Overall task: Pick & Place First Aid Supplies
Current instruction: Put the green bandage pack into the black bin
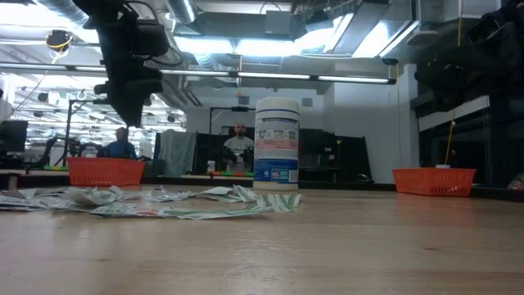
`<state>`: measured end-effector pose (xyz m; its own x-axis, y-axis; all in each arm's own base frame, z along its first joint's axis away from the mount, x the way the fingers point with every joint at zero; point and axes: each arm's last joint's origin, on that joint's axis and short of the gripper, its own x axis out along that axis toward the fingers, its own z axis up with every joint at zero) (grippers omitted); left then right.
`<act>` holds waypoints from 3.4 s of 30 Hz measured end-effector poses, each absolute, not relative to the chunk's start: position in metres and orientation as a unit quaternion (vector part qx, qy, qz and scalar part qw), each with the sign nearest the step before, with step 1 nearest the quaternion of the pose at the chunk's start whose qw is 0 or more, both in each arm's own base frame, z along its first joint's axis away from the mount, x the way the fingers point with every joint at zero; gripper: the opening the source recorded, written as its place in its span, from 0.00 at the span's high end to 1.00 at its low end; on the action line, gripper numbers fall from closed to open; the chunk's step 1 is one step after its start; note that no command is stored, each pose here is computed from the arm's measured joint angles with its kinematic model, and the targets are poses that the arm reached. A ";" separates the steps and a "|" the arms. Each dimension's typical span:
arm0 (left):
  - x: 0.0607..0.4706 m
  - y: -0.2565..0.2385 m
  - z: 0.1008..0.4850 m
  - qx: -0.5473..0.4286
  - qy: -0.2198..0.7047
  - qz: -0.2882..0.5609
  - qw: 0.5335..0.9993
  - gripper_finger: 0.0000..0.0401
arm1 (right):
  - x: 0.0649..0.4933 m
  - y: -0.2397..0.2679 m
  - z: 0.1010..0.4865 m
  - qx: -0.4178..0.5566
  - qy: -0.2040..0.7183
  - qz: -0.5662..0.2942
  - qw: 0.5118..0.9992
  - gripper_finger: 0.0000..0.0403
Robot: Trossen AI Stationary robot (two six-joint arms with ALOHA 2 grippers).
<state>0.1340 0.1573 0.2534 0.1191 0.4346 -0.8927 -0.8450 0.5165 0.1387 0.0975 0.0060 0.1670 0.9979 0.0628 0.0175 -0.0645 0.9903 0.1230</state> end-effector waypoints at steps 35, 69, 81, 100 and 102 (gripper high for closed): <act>0.283 0.044 0.220 0.085 0.435 0.117 0.889 0.71 | 0.097 0.006 0.167 0.062 -0.007 0.032 0.998 0.39; 0.327 0.061 0.127 0.160 0.527 0.124 0.826 0.71 | 0.097 0.006 0.167 0.062 -0.007 0.032 0.998 0.39; 0.327 0.073 0.118 0.092 0.531 0.111 0.835 0.83 | 0.097 0.006 0.167 0.062 -0.007 0.032 0.998 0.39; 0.315 0.057 0.161 0.054 0.492 0.136 0.858 0.99 | 0.097 0.006 0.167 0.062 -0.007 0.032 0.998 0.39; 0.313 0.052 0.172 0.037 0.476 0.130 0.869 0.99 | 0.097 0.006 0.167 0.062 -0.007 0.032 0.998 0.39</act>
<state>0.3129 0.0518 0.1720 0.5135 0.2611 -0.8174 -0.1899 0.9635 0.1885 0.0974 0.0060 0.1671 0.9978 0.0633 0.0180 -0.0650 0.9903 0.1229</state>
